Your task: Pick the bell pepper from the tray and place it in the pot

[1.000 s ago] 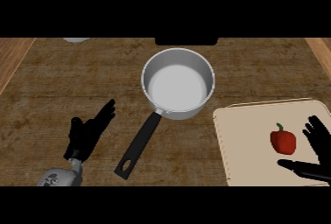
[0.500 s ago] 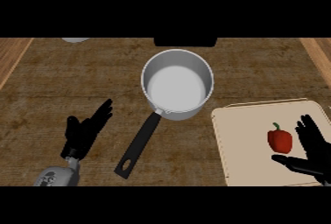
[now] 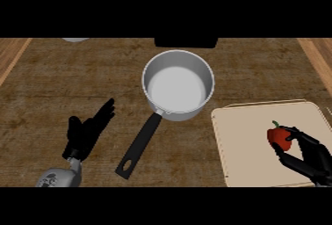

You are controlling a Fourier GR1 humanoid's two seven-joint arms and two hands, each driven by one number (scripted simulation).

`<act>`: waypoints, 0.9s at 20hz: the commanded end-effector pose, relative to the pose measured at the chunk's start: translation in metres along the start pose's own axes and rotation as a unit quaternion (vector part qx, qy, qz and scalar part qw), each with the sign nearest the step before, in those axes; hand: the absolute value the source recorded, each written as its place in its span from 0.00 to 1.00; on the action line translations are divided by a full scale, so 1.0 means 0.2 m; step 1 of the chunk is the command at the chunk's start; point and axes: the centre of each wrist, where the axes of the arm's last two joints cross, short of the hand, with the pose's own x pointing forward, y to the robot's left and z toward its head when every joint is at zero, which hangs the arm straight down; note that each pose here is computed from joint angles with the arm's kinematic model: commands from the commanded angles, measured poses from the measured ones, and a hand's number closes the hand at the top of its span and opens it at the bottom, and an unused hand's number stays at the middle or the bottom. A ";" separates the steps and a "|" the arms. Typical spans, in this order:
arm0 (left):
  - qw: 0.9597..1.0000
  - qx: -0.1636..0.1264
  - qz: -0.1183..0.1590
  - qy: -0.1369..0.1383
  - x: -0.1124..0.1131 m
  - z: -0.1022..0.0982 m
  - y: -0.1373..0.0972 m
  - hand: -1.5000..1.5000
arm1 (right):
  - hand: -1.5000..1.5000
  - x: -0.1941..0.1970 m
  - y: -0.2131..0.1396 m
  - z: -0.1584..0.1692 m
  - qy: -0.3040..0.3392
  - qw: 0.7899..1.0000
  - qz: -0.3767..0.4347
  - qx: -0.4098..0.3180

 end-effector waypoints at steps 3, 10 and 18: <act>1.000 0.001 -0.002 0.006 -0.04 0.02 -0.02 0.50 | 1.00 -0.13 0.13 0.03 -0.001 0.998 -0.063 -0.001; 1.000 -0.001 -0.004 0.009 -0.04 -0.01 0.04 0.50 | 1.00 -0.10 0.21 0.03 -0.070 0.982 -0.006 0.174; 1.000 0.006 -0.002 0.004 0.02 -0.02 -0.05 0.50 | 1.00 -0.02 0.22 0.17 -0.168 0.973 0.070 0.143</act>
